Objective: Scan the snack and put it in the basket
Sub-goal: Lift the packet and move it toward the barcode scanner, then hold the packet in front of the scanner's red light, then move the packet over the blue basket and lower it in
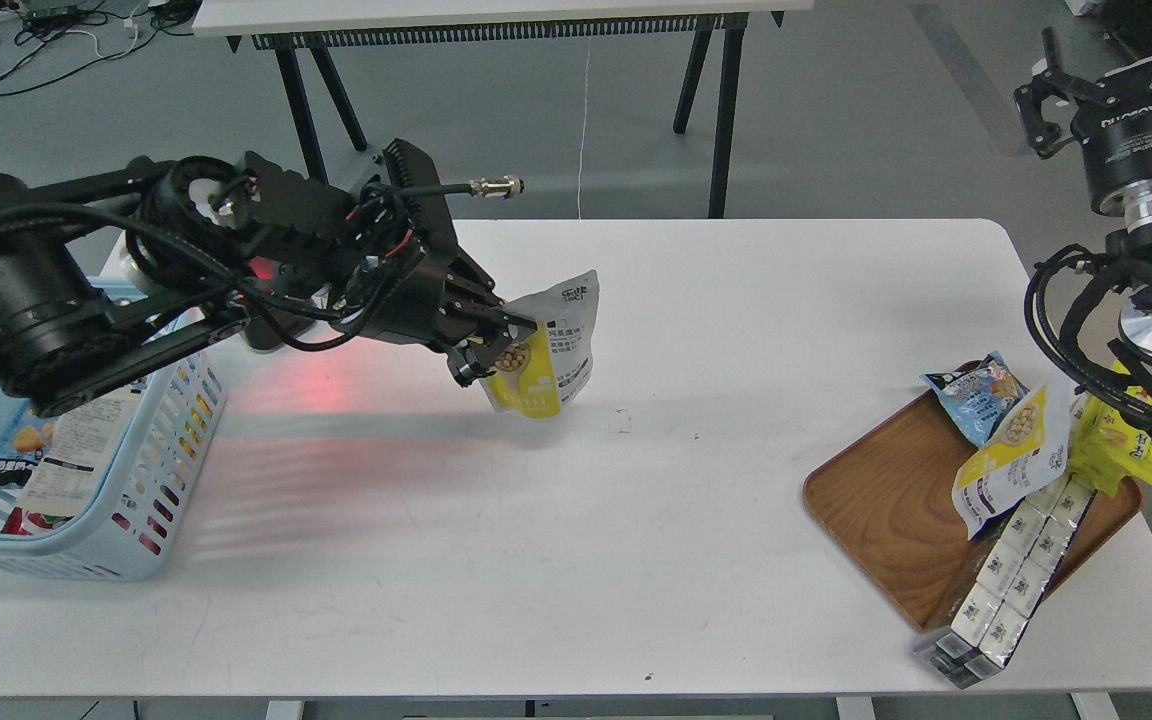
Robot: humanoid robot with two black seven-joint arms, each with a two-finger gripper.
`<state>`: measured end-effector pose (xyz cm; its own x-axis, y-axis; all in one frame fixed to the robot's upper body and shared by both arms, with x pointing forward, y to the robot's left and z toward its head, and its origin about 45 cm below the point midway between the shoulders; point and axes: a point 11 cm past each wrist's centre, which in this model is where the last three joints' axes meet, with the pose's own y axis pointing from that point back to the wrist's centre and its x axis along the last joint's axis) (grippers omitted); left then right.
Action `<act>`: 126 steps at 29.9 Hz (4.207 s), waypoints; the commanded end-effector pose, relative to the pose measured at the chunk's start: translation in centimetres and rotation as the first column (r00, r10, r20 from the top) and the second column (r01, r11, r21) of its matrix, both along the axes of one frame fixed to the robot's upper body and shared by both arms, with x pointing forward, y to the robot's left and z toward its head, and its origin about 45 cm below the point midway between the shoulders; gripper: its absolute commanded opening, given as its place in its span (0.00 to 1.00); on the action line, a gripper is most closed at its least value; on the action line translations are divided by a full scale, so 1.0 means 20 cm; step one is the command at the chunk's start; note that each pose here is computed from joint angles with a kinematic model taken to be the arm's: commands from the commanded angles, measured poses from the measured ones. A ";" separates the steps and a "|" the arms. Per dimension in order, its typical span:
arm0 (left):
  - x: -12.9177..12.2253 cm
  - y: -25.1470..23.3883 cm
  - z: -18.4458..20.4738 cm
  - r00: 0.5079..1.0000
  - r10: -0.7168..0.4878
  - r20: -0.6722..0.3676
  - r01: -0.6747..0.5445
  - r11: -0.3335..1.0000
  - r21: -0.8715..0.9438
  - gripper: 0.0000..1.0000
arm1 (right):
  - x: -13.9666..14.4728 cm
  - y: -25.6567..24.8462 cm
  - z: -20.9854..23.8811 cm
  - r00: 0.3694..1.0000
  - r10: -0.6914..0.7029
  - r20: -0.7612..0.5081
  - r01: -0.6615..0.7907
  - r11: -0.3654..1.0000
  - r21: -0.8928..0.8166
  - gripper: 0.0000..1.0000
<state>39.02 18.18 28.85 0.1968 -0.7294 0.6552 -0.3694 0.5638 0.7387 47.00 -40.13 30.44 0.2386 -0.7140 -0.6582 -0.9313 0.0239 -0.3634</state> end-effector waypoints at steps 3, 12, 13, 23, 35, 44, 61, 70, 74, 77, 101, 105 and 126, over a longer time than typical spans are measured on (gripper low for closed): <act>0.03 0.19 0.03 0.997 0.080 0.019 -0.080 0.996 0.029 0.00 | 0.00 -0.01 0.00 1.000 -0.003 0.002 0.003 1.000 0.000 0.99; 0.03 0.39 0.00 0.985 0.170 0.008 -0.170 0.983 0.067 0.00 | 0.00 0.00 0.01 1.000 -0.001 0.003 0.001 1.000 0.001 0.99; 0.03 0.41 -0.02 0.984 0.179 0.002 -0.179 0.981 0.069 0.00 | 0.00 0.00 0.00 1.000 0.000 0.003 0.000 1.000 0.002 0.99; 0.07 0.55 -0.08 0.963 0.268 -0.012 -0.266 0.959 0.094 0.00 | 0.00 -0.01 0.00 1.000 -0.003 0.002 0.003 1.000 0.000 0.99; 0.09 0.59 -0.08 0.955 0.296 -0.008 -0.293 0.951 0.100 0.00 | 0.00 -0.02 0.01 1.000 -0.006 0.003 0.006 1.000 -0.004 0.99; 0.08 0.56 -0.08 0.960 0.279 -0.010 -0.277 0.956 0.094 0.00 | -0.01 -0.04 0.00 1.000 -0.015 -0.001 0.015 1.000 -0.008 0.99; 0.09 0.51 -0.04 0.967 0.254 0.006 -0.254 0.964 0.080 0.00 | -0.03 -0.06 -0.02 1.000 -0.022 -0.006 0.022 1.000 -0.001 0.99; 0.07 0.45 0.01 0.975 0.220 0.018 -0.221 0.974 0.050 0.00 | -0.02 -0.06 -0.01 1.000 -0.025 -0.002 0.025 1.000 0.004 0.99; 0.09 0.44 0.03 0.975 0.218 0.029 -0.220 0.974 0.048 0.00 | -0.02 -0.06 -0.01 1.000 -0.025 -0.001 0.025 1.000 0.006 0.99; 0.09 0.46 0.02 0.974 0.227 0.026 -0.228 0.972 0.054 0.00 | -0.02 -0.06 0.00 1.000 -0.028 0.004 0.028 1.000 0.009 0.99; 0.08 0.65 0.28 0.946 0.294 0.133 -0.297 0.955 0.002 0.00 | -0.03 -0.05 0.02 1.000 -0.014 0.015 0.014 1.000 0.014 0.99; -0.02 0.74 0.39 0.936 0.335 0.107 -0.330 0.942 -0.057 0.00 | -0.03 -0.05 0.02 1.000 -0.016 0.015 0.016 1.000 0.014 0.99; -0.32 1.37 0.52 0.767 0.641 0.039 -0.638 0.767 -0.067 0.00 | -0.05 -0.09 -0.03 0.999 -0.042 0.003 0.042 0.999 0.033 0.99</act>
<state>33.21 44.63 39.72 0.5429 -0.4218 0.7262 -0.7056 0.2397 0.6668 46.16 -41.73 30.34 0.2207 -0.7045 -0.6746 -0.9265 0.0647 -0.3707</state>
